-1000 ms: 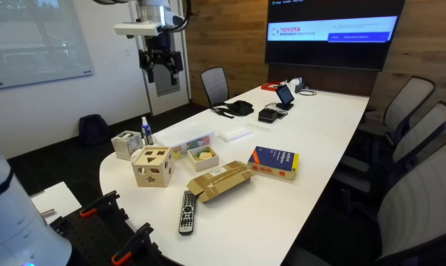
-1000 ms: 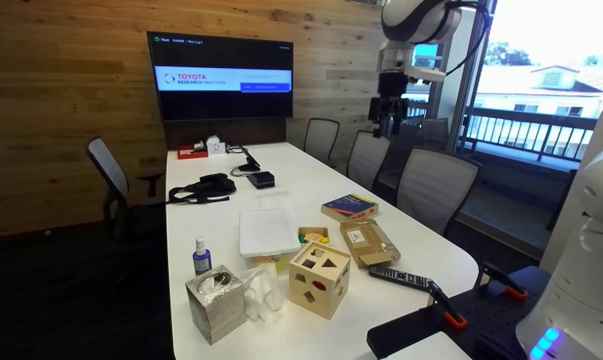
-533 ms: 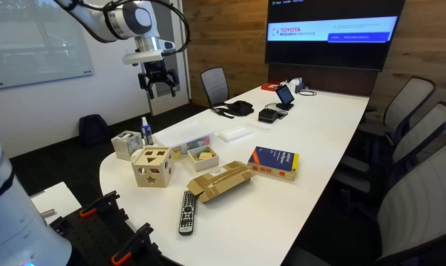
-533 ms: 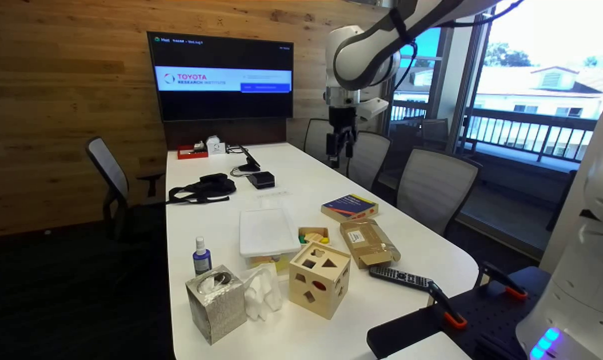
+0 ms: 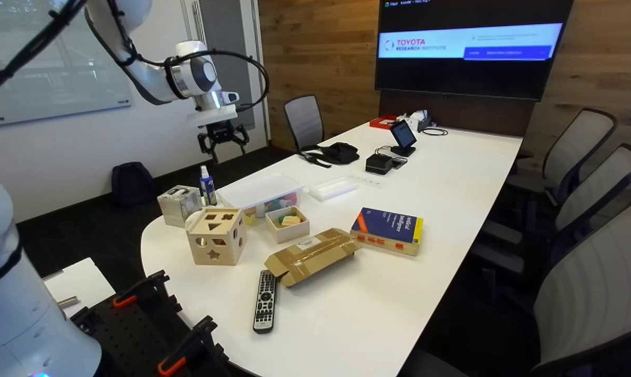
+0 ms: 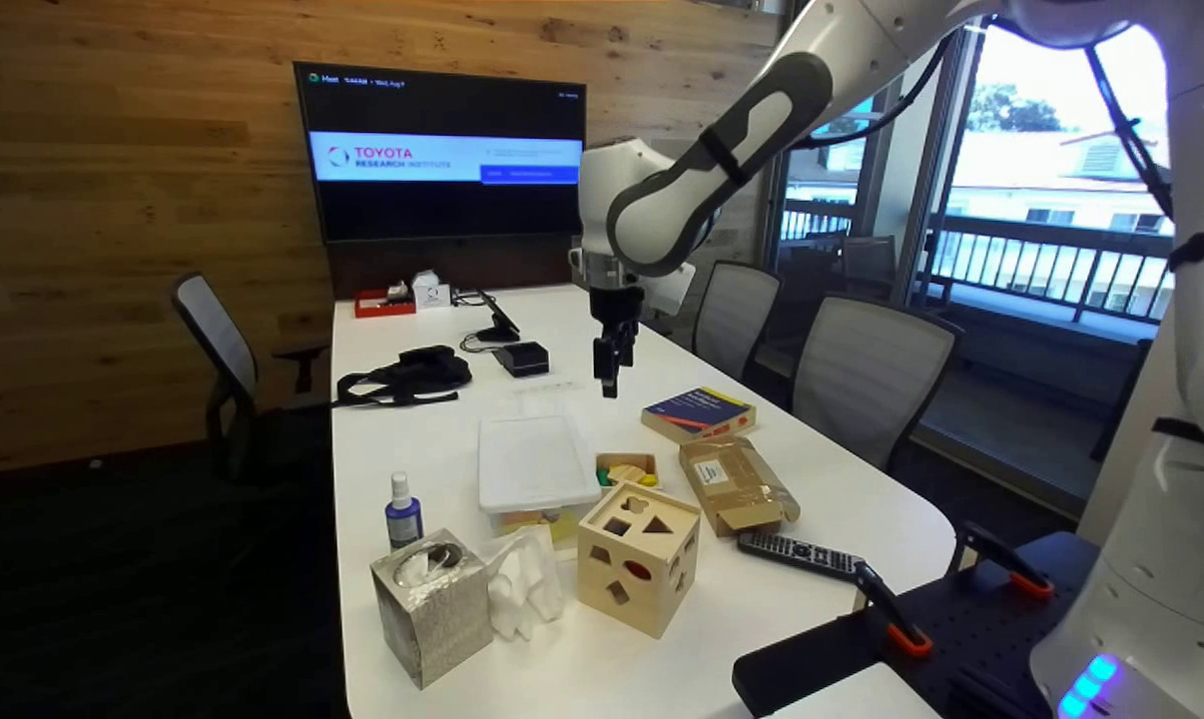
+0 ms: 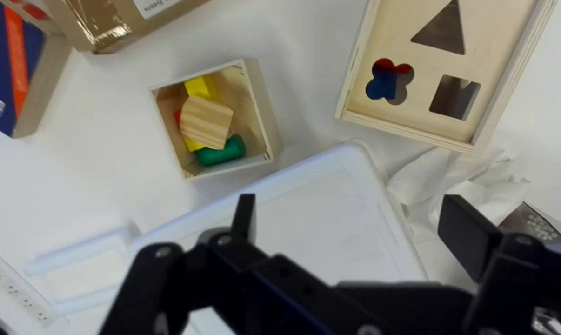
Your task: Take the lid off the bowl
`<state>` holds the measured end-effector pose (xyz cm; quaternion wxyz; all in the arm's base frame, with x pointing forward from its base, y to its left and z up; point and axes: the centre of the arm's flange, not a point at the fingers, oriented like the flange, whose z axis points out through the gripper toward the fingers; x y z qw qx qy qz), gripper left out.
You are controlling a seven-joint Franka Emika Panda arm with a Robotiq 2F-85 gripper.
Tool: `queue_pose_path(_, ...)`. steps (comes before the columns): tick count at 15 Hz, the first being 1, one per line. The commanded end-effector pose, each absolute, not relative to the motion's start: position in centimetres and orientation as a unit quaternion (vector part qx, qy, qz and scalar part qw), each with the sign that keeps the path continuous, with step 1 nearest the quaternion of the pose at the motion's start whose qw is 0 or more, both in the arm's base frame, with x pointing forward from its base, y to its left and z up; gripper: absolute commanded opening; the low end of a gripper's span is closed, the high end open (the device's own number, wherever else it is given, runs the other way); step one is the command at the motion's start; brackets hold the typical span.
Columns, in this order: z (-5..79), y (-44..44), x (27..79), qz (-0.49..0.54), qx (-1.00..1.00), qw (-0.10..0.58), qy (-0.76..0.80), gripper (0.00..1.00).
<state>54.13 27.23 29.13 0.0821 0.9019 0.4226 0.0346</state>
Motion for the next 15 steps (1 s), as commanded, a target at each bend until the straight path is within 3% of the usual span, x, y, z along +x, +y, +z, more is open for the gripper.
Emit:
queue_pose_path(1,25.4,31.0,55.8,0.034,0.877,0.065,0.475,1.00)
queue_pose_path(11,16.7,36.8,55.3,0.026,0.853,0.037,0.519,1.00)
queue_pose_path(15,13.7,38.4,55.3,0.043,0.835,0.060,0.545,1.00)
